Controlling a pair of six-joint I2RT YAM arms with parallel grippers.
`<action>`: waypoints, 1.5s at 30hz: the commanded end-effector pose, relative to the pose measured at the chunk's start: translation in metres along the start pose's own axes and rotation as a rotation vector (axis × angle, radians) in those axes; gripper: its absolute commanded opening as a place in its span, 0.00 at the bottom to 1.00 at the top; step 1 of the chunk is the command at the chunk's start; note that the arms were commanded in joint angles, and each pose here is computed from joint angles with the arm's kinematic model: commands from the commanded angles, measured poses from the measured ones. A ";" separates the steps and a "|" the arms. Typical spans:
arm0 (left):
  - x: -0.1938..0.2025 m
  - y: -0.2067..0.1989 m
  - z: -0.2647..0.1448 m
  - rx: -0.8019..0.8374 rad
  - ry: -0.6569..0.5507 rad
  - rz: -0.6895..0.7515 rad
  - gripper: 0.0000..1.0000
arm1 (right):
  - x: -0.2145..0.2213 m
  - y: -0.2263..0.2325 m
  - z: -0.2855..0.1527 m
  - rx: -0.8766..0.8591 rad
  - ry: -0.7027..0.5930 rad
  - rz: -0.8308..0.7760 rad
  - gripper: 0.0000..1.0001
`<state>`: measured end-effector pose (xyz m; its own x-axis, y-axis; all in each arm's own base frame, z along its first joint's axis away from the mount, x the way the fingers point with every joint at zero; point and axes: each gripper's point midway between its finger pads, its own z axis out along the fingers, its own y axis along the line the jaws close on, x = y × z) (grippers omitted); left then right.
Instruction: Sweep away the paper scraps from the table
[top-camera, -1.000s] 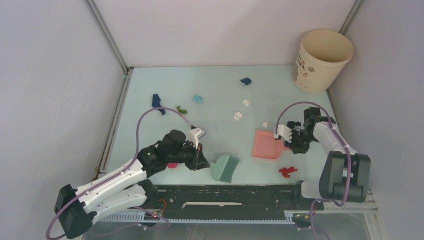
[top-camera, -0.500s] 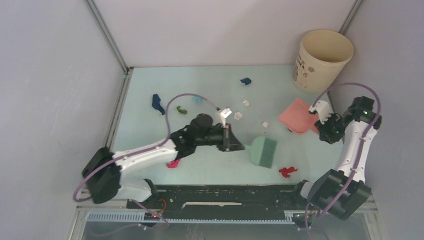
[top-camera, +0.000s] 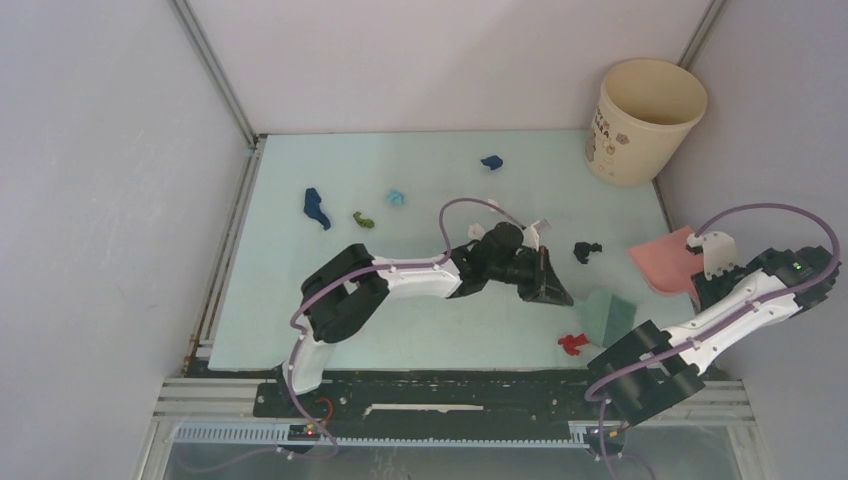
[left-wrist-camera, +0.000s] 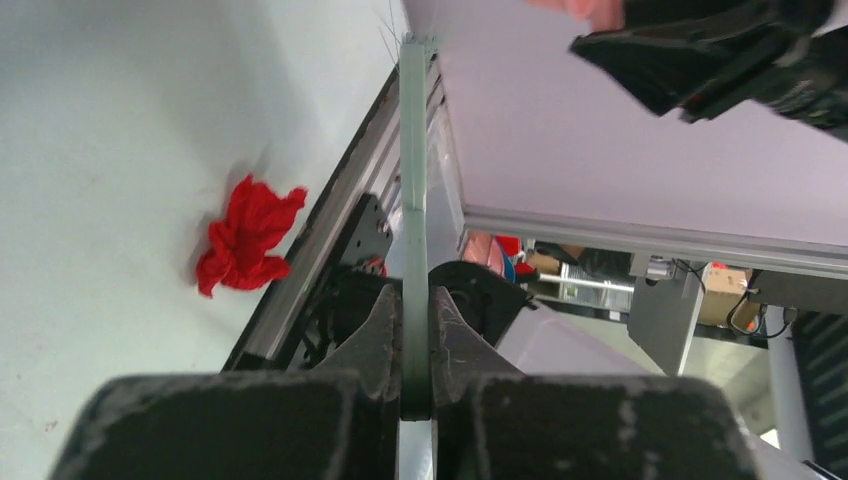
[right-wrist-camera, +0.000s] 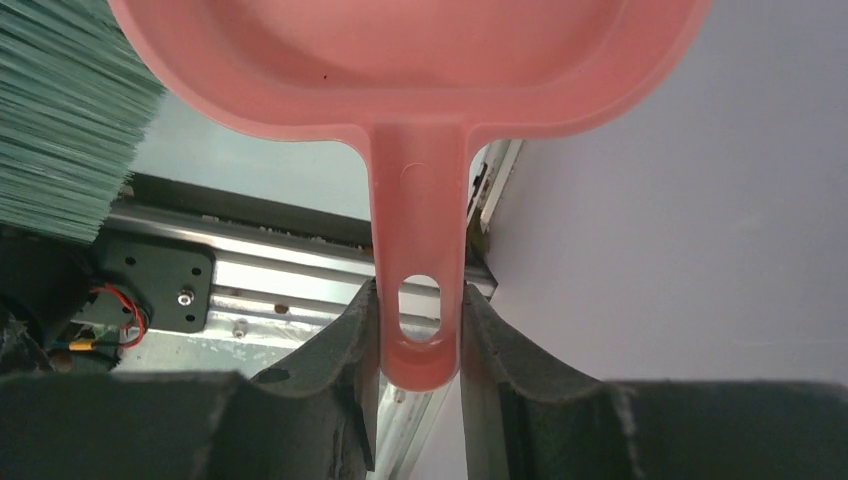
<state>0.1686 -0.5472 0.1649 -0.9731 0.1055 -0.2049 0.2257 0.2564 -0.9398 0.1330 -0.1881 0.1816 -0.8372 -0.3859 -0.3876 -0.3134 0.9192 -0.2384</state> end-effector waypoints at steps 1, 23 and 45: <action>0.016 -0.009 0.004 0.006 0.088 -0.050 0.00 | 0.013 -0.001 -0.004 -0.035 0.036 -0.051 0.00; -0.002 0.086 -0.097 -0.370 -0.017 -0.004 0.00 | 0.056 0.092 0.007 -0.231 0.181 -0.452 0.00; -0.022 -0.016 -0.227 -0.484 -0.195 0.367 0.00 | 0.025 0.154 0.043 -0.427 0.244 -0.688 0.00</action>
<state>0.1909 -0.3483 0.1944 -0.8619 0.1492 -0.4846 0.4556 0.6474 -0.6110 0.0851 -0.0645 0.0973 -0.4090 -0.9073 -0.0981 -0.9119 0.4104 0.0056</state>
